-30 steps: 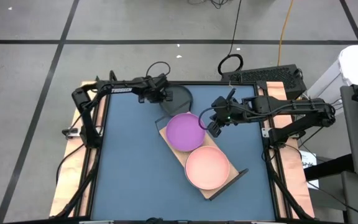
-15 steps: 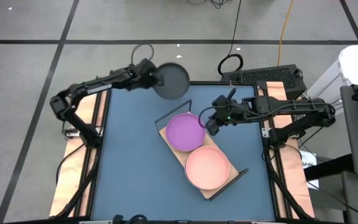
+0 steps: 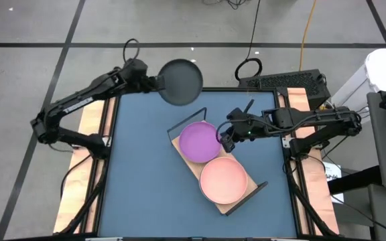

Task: Place and stack plates onto a shelf
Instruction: Stack the black plate on top of the purple plate on the shelf

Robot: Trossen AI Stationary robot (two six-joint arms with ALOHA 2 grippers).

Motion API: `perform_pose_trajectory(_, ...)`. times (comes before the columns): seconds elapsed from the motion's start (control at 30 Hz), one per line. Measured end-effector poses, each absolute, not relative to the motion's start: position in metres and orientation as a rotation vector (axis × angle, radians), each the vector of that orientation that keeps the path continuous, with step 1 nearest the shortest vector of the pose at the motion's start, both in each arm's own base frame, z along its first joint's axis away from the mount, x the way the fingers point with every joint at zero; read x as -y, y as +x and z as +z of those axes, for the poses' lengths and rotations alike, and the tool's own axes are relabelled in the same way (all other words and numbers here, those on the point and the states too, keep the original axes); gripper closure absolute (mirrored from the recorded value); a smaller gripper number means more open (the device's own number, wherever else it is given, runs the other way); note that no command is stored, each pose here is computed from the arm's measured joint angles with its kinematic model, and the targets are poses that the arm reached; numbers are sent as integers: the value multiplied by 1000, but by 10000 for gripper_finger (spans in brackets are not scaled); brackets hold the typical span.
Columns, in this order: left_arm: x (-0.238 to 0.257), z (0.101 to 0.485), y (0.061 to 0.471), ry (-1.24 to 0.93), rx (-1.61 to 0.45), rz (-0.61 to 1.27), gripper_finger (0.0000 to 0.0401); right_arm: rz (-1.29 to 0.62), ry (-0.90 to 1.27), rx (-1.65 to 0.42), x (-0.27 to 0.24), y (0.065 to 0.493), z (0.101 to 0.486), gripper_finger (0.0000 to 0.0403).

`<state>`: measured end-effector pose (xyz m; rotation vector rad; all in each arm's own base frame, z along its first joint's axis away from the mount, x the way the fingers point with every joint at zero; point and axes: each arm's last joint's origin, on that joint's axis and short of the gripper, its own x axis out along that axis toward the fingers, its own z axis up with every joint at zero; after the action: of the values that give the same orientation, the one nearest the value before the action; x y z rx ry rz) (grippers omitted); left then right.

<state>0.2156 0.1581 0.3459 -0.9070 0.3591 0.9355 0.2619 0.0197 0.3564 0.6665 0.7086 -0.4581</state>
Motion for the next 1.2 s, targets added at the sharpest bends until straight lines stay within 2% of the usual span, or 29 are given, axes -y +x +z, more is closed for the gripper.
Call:
perform_pose_trajectory(0.33,-106,371,196,-857,-387,774,390,-334,678,-741,-35,262,358,403)
perform_pose_trajectory(0.5,-80,378,192,-887,-397,685,390,-332,672,-742,-36,262,358,403)
perform_pose_trajectory(0.8,-33,377,202,-1021,-474,536,390,-289,595,-740,-36,255,363,403)
perform_pose_trajectory(1.2,8,361,222,-1257,-592,539,390,-186,345,-681,-26,210,391,403)
